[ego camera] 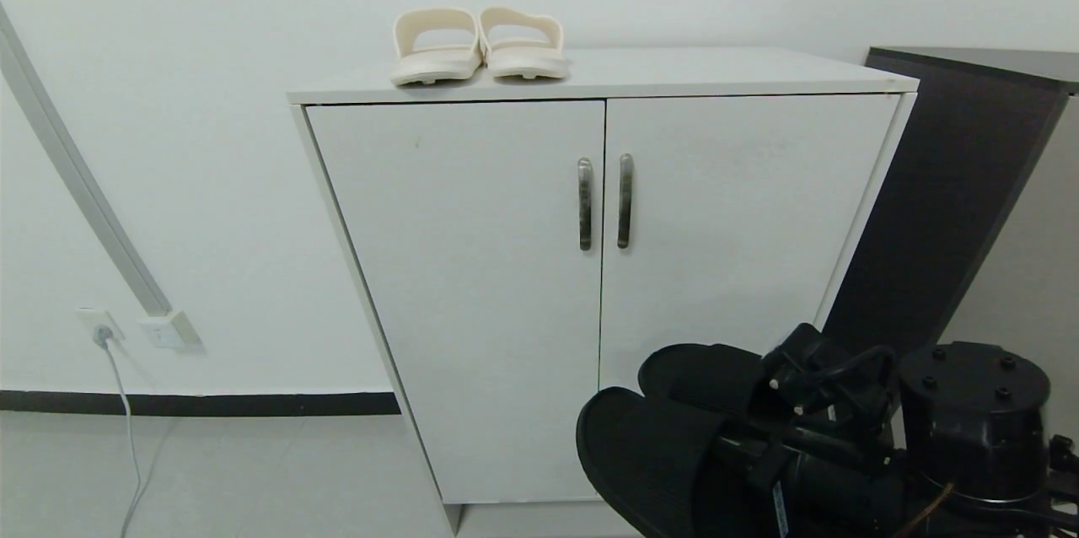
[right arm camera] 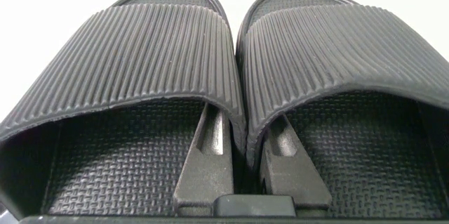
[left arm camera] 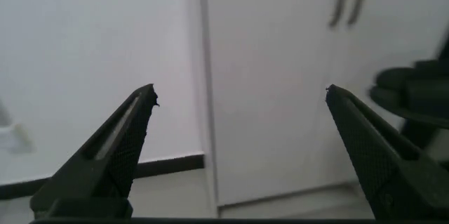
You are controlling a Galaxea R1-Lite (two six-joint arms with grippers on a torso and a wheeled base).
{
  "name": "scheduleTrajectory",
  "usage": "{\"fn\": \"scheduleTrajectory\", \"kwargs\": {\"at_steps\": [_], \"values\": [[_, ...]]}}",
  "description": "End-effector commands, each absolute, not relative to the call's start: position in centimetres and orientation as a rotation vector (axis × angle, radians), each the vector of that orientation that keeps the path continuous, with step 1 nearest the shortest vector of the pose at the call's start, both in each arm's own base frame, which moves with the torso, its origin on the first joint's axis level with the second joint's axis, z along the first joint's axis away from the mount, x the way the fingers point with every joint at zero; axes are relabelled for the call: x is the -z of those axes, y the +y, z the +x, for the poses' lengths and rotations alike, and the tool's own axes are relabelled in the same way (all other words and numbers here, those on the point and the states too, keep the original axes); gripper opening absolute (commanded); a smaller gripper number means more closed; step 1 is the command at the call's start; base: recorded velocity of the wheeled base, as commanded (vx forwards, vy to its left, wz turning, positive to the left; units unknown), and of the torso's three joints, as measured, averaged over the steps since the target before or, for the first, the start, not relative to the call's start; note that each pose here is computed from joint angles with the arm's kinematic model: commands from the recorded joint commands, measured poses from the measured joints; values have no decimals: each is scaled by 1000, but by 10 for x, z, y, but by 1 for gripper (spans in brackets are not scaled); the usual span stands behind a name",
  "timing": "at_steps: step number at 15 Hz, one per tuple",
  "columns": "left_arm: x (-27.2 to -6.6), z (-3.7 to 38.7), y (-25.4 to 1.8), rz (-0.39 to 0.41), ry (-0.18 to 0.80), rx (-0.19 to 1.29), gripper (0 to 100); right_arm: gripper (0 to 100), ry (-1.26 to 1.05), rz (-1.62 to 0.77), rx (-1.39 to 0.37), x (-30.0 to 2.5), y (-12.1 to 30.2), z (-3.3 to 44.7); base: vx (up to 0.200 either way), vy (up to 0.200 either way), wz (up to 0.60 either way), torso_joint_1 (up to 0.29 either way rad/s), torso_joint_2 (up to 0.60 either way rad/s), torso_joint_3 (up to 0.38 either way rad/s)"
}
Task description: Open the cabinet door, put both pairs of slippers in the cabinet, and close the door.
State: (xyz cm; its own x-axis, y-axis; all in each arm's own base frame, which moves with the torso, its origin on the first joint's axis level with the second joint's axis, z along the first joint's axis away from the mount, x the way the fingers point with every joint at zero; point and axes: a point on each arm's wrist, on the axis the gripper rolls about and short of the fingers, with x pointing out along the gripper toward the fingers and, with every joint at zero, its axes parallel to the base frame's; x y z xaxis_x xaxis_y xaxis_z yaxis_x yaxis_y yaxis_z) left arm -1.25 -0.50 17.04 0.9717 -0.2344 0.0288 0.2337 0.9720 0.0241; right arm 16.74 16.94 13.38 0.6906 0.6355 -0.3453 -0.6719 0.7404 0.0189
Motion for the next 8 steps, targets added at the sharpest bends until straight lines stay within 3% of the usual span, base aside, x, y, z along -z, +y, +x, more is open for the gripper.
{"fn": "scheduleTrajectory", "kwargs": {"at_steps": [1, 5, 8], "values": [[-197, 26, -9, -2, 101, 410, 100, 0, 352, -116, -732, -131, 170, 168, 0, 0, 0, 0, 0, 0], [-236, 83, -13, -29, 144, 547, 100, 0, 347, -116, -734, -132, 170, 168, 0, 0, 0, 0, 0, 0], [-243, 130, -39, -32, 161, 751, 100, 0, 350, -117, -738, -131, 173, 169, 0, 0, 0, 0, 0, 0]]}}
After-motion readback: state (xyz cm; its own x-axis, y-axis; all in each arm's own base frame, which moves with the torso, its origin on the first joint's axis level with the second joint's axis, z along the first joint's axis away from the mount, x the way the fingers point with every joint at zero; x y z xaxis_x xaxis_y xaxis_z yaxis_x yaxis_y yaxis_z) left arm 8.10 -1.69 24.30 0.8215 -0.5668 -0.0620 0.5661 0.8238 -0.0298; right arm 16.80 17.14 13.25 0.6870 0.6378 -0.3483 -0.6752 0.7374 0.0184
